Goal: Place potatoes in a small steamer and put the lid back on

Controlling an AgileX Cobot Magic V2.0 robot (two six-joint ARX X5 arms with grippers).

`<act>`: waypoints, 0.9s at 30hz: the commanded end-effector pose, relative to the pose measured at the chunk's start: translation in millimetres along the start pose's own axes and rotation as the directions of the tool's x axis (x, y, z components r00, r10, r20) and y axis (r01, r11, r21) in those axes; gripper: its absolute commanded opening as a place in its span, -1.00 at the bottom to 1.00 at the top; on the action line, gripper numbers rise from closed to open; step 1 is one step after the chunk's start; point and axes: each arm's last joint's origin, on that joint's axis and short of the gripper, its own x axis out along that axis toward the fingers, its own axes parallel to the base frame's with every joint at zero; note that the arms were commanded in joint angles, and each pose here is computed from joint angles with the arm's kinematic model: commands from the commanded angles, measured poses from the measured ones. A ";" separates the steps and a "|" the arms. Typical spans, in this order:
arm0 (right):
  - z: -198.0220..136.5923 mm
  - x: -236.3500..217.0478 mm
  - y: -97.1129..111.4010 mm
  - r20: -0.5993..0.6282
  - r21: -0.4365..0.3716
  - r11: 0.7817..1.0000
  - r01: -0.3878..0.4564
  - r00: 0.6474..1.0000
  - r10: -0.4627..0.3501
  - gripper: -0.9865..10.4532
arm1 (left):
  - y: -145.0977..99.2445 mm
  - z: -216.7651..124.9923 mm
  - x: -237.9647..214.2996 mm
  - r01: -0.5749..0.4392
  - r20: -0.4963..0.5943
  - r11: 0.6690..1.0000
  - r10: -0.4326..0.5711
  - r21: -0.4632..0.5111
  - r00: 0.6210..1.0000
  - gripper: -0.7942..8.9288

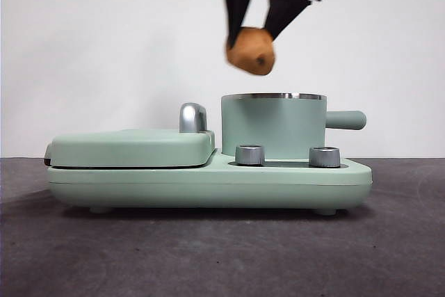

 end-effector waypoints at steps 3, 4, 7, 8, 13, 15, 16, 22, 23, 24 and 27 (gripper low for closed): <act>14.7 2.4 -19.9 0.064 -0.013 1.000 0.022 0.998 -0.021 -0.64 | -1.6 6.1 -10.0 0.012 0.071 1.000 -0.011 -0.006 0.997 -0.83; 16.6 4.5 -25.1 0.070 -0.006 1.000 0.025 0.997 -0.024 -0.64 | -1.6 6.2 -10.0 0.012 0.072 1.000 -0.011 -0.006 0.997 -0.83; 21.3 12.5 -38.6 0.079 0.019 0.999 0.041 0.996 -0.042 -0.64 | -3.7 6.0 -10.0 0.017 0.071 1.000 -0.017 -0.002 0.997 -0.83; 22.9 15.9 -42.3 0.083 0.026 0.999 0.043 0.996 -0.045 -0.64 | -5.0 5.9 -9.9 0.020 0.071 1.000 -0.020 0.000 0.997 -0.83; 29.9 39.8 -60.5 0.083 0.044 0.999 0.013 0.996 -0.017 -0.64 | -10.8 5.6 -10.0 0.034 0.072 0.999 -0.034 0.010 0.997 -0.83; 30.4 50.1 -67.0 0.065 0.056 0.998 0.011 0.998 -0.015 -0.64 | -12.9 5.6 -9.6 0.038 0.073 0.999 -0.039 0.013 0.997 -0.83; 30.3 55.4 -69.7 0.055 0.061 0.998 0.005 0.998 -0.009 -0.64 | -13.9 5.5 -9.4 0.040 0.072 0.999 -0.041 0.015 0.997 -0.83; 28.2 80.3 -81.8 -0.004 0.090 0.995 -0.051 0.999 0.051 -0.64 | -15.7 5.2 -8.8 0.045 0.070 0.999 -0.046 0.018 0.996 -0.83; 27.9 81.4 -82.5 -0.008 0.092 0.994 -0.055 0.998 0.056 -0.64 | -16.0 5.2 -8.8 0.045 0.070 0.999 -0.046 0.018 0.996 -0.83; 27.6 83.1 -82.9 -0.013 0.094 0.994 -0.054 0.998 0.056 -0.64 | -15.9 5.2 -8.8 0.045 0.070 0.999 -0.046 0.018 0.996 -0.83; 26.7 85.5 -83.2 -0.024 0.096 0.994 -0.056 0.998 0.058 -0.64 | -16.0 5.1 -8.4 0.045 0.069 0.999 -0.046 0.018 0.997 -0.83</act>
